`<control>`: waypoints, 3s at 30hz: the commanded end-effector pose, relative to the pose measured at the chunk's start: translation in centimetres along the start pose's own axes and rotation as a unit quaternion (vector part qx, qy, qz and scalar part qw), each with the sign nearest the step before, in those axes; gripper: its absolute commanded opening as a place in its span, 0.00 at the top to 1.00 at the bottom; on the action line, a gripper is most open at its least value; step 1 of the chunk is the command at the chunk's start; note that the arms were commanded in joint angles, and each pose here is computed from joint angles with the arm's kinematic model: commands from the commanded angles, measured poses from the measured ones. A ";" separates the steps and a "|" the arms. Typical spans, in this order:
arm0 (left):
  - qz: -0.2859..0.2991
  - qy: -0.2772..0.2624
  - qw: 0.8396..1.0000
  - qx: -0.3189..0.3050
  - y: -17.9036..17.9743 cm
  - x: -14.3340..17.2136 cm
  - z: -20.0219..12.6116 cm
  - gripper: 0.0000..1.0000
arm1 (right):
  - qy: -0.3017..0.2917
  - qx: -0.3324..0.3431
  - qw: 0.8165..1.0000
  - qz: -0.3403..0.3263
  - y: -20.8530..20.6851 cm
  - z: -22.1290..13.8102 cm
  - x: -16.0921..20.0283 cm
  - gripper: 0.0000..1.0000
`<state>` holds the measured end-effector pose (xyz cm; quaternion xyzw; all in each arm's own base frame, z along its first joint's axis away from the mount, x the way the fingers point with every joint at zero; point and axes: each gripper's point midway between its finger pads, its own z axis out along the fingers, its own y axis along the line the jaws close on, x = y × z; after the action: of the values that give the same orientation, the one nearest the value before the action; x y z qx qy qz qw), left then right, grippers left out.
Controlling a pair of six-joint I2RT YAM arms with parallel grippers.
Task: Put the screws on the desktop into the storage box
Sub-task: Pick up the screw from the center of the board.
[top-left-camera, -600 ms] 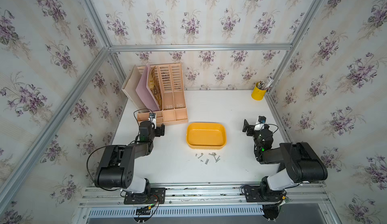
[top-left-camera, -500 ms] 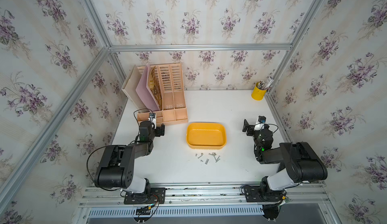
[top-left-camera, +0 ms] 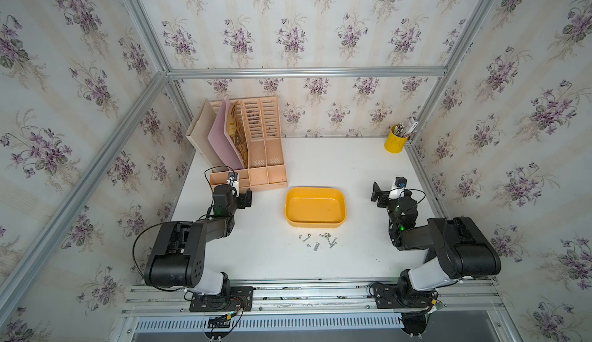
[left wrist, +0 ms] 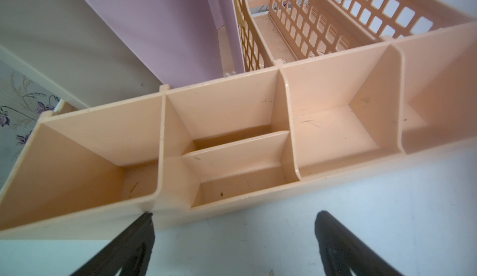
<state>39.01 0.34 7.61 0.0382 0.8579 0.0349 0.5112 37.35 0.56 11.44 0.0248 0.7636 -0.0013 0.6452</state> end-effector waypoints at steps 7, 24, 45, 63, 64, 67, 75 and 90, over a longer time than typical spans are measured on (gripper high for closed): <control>0.006 -0.030 1.000 0.001 0.1 -1.6 0.0 0.01 | -0.017 -0.004 1.000 0.001 0.1 -0.1 -0.9 0.00; 0.034 -0.005 0.999 0.004 -4.9 -5.5 -8.3 0.01 | 0.108 -0.130 0.984 0.052 8.1 -7.2 -3.4 0.01; -0.062 0.091 0.964 0.242 -17.6 6.1 -17.3 0.01 | 0.323 -0.319 0.890 0.055 19.9 -20.8 7.1 0.43; -0.019 0.101 0.959 0.265 -21.9 6.9 -16.8 0.01 | 0.335 -0.304 0.892 -0.007 23.3 -17.9 9.3 0.59; -0.018 0.100 0.958 0.266 -22.1 6.9 -16.8 0.01 | 0.331 -0.304 0.893 -0.008 23.3 -17.7 9.2 0.60; -0.015 0.101 0.958 0.269 -22.5 6.9 -16.6 0.01 | 0.325 -0.298 0.897 -0.017 23.5 -17.2 9.2 0.64; -0.008 0.110 0.955 0.275 -23.7 7.4 -16.1 0.01 | 0.339 -0.287 0.895 -0.031 23.7 -16.8 10.4 0.69; -0.006 0.107 0.957 0.271 -23.8 7.8 -15.8 0.01 | 0.327 -0.266 0.906 -0.044 23.7 -15.8 11.2 0.73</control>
<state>20.38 -22.81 5.72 0.1671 0.8889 -0.1999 0.3767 20.24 24.87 3.23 -0.1838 0.9096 0.1829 0.3245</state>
